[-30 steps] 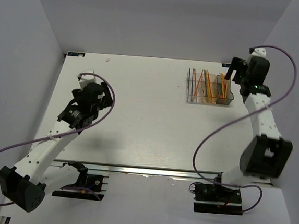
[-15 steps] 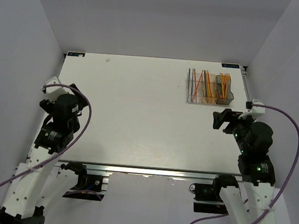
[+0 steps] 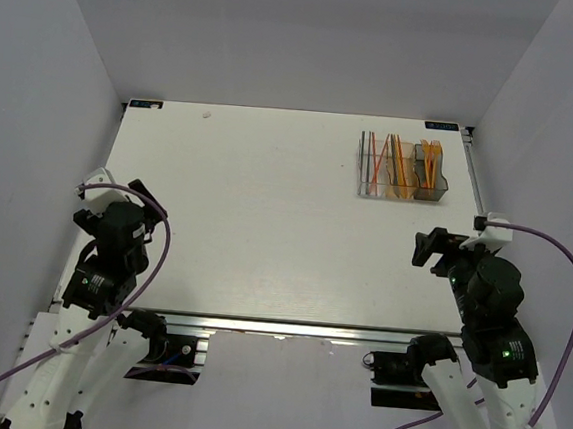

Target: Sort the eating utensils into containers

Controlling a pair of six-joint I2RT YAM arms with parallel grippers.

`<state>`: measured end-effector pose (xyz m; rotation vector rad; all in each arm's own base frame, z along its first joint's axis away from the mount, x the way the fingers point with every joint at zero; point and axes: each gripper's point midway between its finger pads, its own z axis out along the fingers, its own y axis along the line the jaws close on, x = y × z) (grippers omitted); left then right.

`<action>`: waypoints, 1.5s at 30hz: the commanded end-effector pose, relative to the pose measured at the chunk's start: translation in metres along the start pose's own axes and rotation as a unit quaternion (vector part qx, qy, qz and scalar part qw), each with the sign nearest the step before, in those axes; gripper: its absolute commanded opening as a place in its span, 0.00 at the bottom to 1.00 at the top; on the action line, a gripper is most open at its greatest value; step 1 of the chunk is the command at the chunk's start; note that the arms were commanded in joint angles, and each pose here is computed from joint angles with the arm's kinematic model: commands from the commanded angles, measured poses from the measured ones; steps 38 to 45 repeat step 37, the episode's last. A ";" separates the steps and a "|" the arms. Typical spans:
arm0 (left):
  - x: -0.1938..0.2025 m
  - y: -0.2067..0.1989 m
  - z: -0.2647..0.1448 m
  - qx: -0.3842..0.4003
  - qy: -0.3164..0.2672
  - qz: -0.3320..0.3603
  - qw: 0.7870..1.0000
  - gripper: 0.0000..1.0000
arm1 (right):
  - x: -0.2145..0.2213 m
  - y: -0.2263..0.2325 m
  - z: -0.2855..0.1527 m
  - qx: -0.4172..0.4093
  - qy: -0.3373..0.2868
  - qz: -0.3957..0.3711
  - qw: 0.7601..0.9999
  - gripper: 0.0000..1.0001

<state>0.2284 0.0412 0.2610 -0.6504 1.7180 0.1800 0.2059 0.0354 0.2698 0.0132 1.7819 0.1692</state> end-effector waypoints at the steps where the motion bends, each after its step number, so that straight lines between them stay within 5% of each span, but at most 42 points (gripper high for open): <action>1: 0.002 -0.002 -0.001 0.012 0.000 -0.001 1.000 0.98 | -0.004 -0.014 -0.010 0.035 -0.010 -0.005 0.999 0.89; 45: 0.009 -0.001 0.003 0.007 0.004 0.001 1.000 0.98 | 0.008 -0.006 0.010 0.026 0.018 0.013 0.999 0.90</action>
